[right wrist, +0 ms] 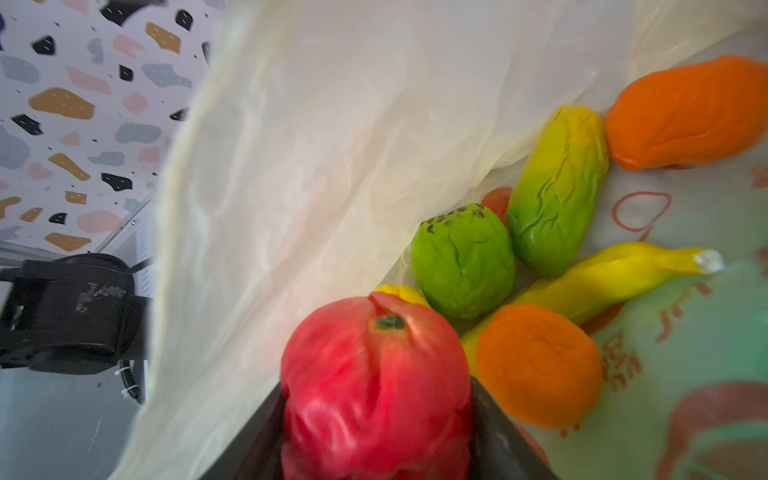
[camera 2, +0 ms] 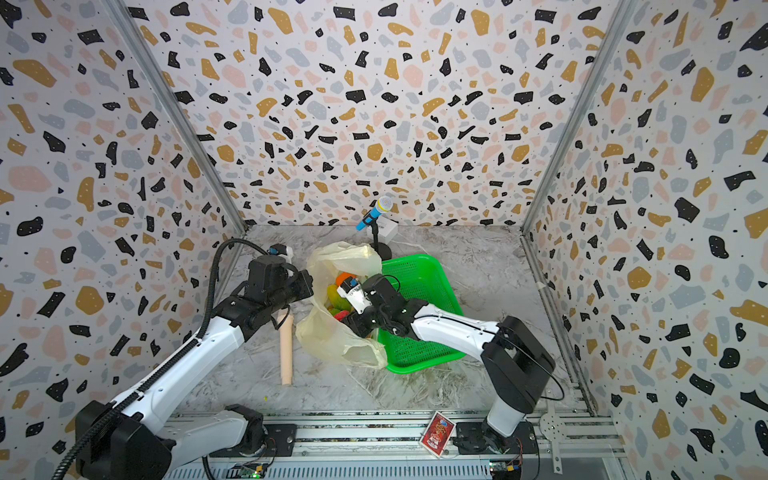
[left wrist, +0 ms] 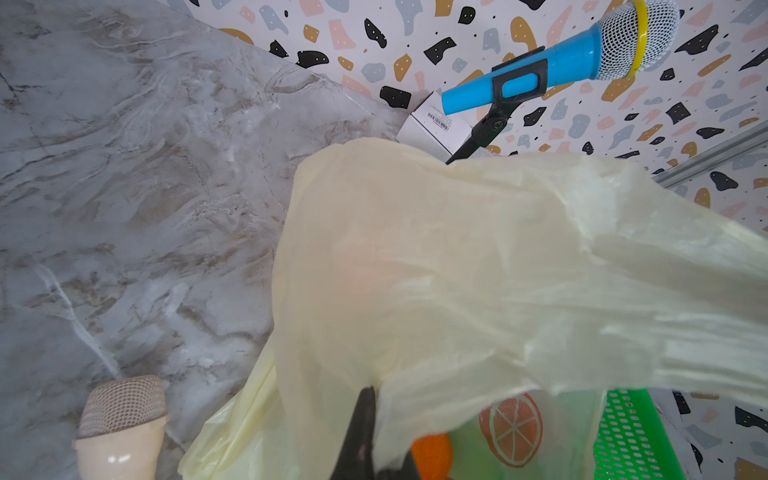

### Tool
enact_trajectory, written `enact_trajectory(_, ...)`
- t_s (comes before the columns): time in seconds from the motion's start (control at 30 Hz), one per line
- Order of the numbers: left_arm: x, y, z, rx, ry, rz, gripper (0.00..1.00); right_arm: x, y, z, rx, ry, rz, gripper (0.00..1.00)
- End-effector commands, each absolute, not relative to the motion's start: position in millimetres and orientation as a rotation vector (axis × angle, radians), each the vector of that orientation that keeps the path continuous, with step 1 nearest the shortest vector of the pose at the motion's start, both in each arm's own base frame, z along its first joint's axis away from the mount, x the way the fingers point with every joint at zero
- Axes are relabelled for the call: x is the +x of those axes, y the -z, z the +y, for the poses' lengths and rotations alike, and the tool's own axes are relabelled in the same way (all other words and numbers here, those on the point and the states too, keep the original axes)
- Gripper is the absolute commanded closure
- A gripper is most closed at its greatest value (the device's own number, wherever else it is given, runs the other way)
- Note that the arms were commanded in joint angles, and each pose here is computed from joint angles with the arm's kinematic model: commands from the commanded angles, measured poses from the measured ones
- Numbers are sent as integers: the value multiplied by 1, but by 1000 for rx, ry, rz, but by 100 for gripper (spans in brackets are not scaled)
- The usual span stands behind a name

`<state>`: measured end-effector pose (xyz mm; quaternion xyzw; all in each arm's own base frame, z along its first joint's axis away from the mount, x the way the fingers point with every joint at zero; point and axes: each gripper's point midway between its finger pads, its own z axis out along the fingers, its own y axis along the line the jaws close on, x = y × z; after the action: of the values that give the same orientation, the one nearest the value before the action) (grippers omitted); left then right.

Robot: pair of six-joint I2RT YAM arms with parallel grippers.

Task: Place the fruits into the plastic bag
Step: 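Carry the red apple into the bag and release it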

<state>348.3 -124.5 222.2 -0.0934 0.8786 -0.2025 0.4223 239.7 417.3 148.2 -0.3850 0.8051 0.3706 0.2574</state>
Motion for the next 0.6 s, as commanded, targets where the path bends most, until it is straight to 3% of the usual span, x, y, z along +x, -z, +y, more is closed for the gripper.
enact_trajectory(0.0,346,-242,-129,-193,535,2157,100,235,-158,439,-1143,-997,2130,47)
enact_trajectory(0.17,346,-246,-124,-191,496,2155,100,211,-162,468,-1277,-1168,2072,33)
enact_trajectory(0.2,346,-244,-123,-196,489,2158,100,207,-163,470,-1296,-1201,2062,26)
enact_trajectory(0.27,345,-241,-122,-198,483,2164,100,203,-162,471,-1314,-1225,2061,1)
enact_trajectory(0.57,346,-233,-113,-223,419,2175,100,228,-182,437,-1185,-955,2038,1)
